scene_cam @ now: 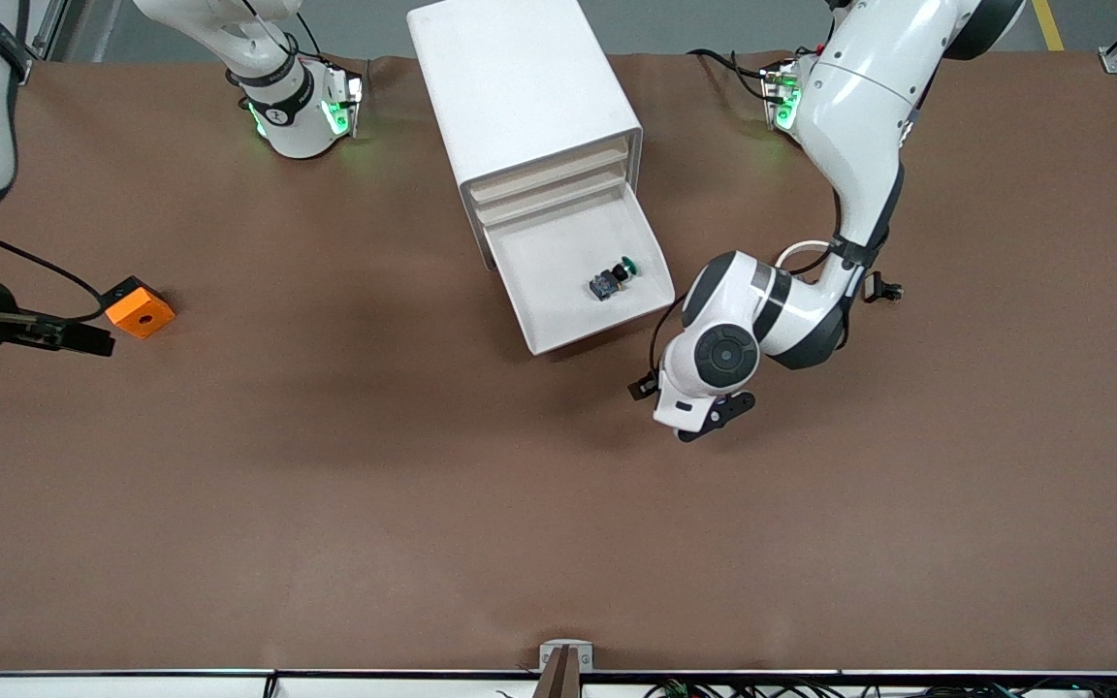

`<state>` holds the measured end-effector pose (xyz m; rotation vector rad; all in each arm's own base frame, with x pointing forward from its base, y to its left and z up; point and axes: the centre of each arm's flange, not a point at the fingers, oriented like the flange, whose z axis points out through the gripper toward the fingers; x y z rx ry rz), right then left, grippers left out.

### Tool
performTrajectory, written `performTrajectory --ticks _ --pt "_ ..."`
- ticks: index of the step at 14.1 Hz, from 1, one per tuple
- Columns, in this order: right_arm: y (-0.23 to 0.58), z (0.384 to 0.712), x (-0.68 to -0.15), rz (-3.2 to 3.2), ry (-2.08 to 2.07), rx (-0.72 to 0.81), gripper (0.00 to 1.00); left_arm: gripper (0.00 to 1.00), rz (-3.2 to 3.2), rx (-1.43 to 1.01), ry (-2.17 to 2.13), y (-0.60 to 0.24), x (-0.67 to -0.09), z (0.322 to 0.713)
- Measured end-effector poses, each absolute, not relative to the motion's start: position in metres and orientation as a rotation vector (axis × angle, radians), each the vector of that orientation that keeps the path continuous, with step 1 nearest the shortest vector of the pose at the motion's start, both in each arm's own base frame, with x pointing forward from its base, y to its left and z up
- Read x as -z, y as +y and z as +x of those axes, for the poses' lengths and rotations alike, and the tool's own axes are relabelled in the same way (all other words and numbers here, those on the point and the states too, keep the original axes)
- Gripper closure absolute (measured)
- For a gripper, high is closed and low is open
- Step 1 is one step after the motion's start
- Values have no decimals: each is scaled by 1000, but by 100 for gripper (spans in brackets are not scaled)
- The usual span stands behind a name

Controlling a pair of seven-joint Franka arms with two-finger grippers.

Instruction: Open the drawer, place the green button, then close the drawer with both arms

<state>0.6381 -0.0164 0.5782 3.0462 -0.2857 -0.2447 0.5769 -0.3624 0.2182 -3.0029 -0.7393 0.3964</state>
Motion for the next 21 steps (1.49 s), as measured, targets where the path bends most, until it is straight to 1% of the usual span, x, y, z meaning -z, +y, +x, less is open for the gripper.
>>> performTrajectory --ticks 5,8,11,17,21 --pt "-55 621 -622 3052 -379 168 0 0 -2984 -483 -674 -403 -212 538" --pt "-54 615 -628 3055 -375 188 0 0 -2978 -523 -656 -420 -213 523" --pt "-49 609 -640 3066 -359 167 0 0 -2957 -565 -637 -428 -213 511" --pt "-48 570 -681 3083 -267 205 0 0 -2901 -654 -638 -447 -211 482" --pt "-52 552 -693 3097 -232 219 0 0 -2866 -711 -701 -455 -211 470"
